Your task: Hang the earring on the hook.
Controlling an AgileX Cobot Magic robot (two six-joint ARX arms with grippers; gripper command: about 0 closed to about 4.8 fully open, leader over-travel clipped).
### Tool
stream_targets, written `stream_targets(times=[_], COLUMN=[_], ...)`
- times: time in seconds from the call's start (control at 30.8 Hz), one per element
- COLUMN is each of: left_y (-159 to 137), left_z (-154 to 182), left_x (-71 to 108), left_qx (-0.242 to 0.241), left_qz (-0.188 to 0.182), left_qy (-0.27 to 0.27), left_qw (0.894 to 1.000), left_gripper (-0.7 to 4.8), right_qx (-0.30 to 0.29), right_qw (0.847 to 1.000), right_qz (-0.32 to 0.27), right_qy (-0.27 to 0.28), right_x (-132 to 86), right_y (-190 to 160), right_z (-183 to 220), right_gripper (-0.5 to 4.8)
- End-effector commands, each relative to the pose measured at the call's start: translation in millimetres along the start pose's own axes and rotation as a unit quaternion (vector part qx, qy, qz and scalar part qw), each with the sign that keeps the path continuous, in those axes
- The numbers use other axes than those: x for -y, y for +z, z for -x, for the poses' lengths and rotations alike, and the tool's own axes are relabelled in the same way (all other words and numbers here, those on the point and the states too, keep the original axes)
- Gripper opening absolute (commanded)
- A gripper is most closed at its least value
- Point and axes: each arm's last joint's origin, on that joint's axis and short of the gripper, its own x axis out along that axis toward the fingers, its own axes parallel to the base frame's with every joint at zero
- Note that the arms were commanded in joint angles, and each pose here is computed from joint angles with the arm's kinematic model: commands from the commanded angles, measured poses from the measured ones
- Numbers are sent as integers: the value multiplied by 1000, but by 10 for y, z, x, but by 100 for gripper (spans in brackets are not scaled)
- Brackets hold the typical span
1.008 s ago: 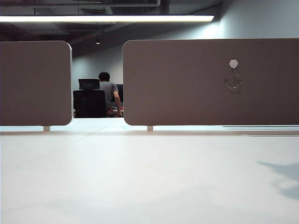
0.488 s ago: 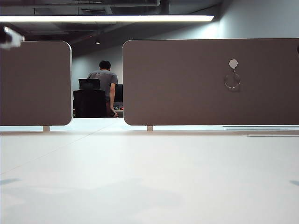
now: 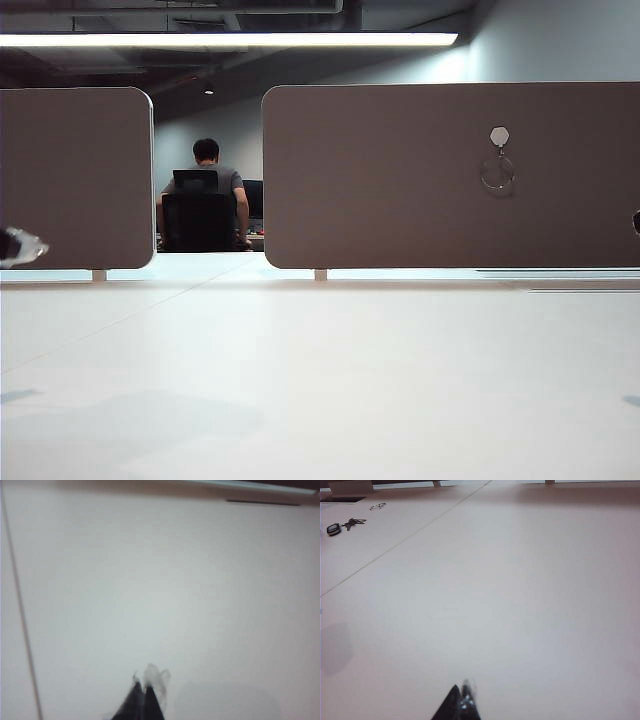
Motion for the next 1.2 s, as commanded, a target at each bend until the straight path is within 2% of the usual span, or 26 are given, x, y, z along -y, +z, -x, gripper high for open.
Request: stream_targets(times=[0.03,0.33,0.42,0.52,0.55,0.68,0.75,0.88,1.2], left_y=[-20,-21,-2,33,48,81,98,129,125], left_z=[2,2,20,47,60,109,149,208,214], left_x=[-6,-6,-6,-44,-99,-267,-343,-436,-447], left_qx=[-12,-12,1,22,30,55,72,97,96], left_qz=[2,2,1,7,15,34,41,48,50], left_qy=[6,7,7,7,18,103,146,199,204], left_qw=[1000,1000,1000,1000,999,993,986,974,973], left_gripper=[4,4,4,4,4,4,4,4,4], right_qx=[4,4,7,15,21,32,35,39,40], right_qw=[1000,1000,1000,999,997,992,989,986,984], right_qz=[1,1,-2,-10,-16,-27,-31,-35,-39], right_qy=[0,0,-5,-42,-71,-123,-139,-158,-169], right_x=[1,0,23,94,147,234,261,294,313], right_y=[1,1,7,18,24,34,36,39,35], right_z=[-3,-3,2,22,41,80,94,113,125], right_gripper=[-1,-1,-1,-1,-1,-1,-1,-1,-1])
